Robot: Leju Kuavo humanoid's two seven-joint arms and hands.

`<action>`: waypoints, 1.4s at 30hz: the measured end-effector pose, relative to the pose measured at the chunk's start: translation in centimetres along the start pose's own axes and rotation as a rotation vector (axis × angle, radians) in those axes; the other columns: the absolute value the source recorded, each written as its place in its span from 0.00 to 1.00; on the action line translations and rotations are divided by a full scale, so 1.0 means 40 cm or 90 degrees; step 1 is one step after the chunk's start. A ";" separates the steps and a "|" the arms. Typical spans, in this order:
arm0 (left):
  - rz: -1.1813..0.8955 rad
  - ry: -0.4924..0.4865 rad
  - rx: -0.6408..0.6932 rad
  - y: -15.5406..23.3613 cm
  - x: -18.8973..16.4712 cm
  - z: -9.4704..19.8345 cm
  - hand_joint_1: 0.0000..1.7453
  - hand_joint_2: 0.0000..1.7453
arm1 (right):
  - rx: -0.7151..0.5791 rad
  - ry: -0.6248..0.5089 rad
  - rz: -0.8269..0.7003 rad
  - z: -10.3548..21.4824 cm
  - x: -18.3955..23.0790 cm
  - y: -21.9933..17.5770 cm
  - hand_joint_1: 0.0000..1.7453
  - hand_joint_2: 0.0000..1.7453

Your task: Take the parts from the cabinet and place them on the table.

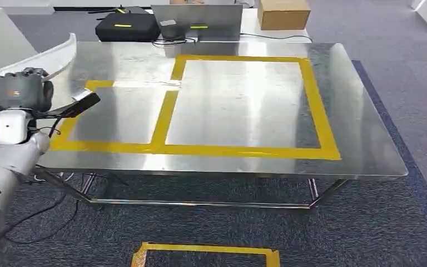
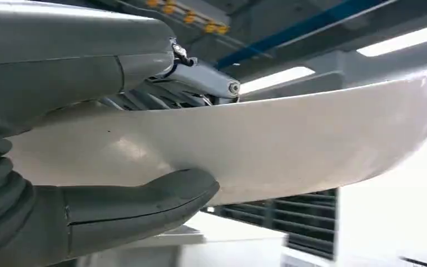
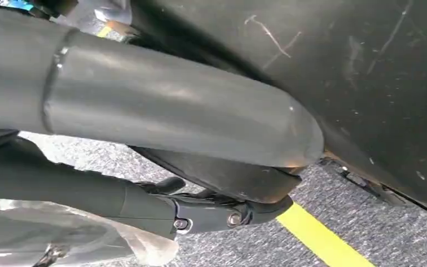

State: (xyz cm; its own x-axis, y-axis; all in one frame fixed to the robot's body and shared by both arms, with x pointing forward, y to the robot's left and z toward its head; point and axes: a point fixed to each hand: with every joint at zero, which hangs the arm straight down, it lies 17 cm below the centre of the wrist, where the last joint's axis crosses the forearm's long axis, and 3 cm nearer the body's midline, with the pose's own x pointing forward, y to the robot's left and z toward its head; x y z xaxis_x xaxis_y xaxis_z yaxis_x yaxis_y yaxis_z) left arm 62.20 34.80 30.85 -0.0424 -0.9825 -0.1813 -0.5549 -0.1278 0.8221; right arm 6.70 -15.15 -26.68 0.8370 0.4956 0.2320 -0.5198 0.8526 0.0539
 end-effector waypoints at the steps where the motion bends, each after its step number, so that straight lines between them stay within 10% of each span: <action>1: 0.006 -0.004 -0.003 -0.003 0.015 -0.002 1.00 1.00 | 0.000 0.000 -0.002 0.000 0.000 0.000 0.00 0.00; 6: 0.035 -0.010 -0.020 -0.029 0.061 0.006 1.00 1.00 | 0.001 0.005 -0.015 0.000 -0.001 0.000 0.00 0.00; 7: 0.038 -0.010 -0.022 -0.033 0.063 0.009 0.00 1.00 | 0.001 0.005 -0.021 0.000 -0.001 0.000 0.00 0.00; 13: 0.062 0.000 -0.038 -0.063 0.068 0.037 0.00 1.00 | -0.001 0.008 -0.059 0.000 -0.004 -0.003 0.00 0.00; 14: 0.065 0.003 -0.042 -0.069 0.067 0.044 0.00 0.00 | -0.001 0.008 -0.063 0.000 -0.004 -0.003 0.00 0.00; 42: 0.557 0.131 0.126 0.023 0.303 0.458 0.00 0.00 | -0.009 0.021 -0.141 0.000 -0.007 0.010 0.00 0.00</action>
State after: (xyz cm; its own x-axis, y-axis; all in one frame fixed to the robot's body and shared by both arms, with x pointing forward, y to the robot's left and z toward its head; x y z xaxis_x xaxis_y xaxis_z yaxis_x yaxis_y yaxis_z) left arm 45.96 25.26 19.51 -0.3755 -0.7251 0.5773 -0.5272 0.6794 0.5104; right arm 6.28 -14.95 -26.73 0.9355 0.3011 0.1847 -0.3205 0.9434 0.0857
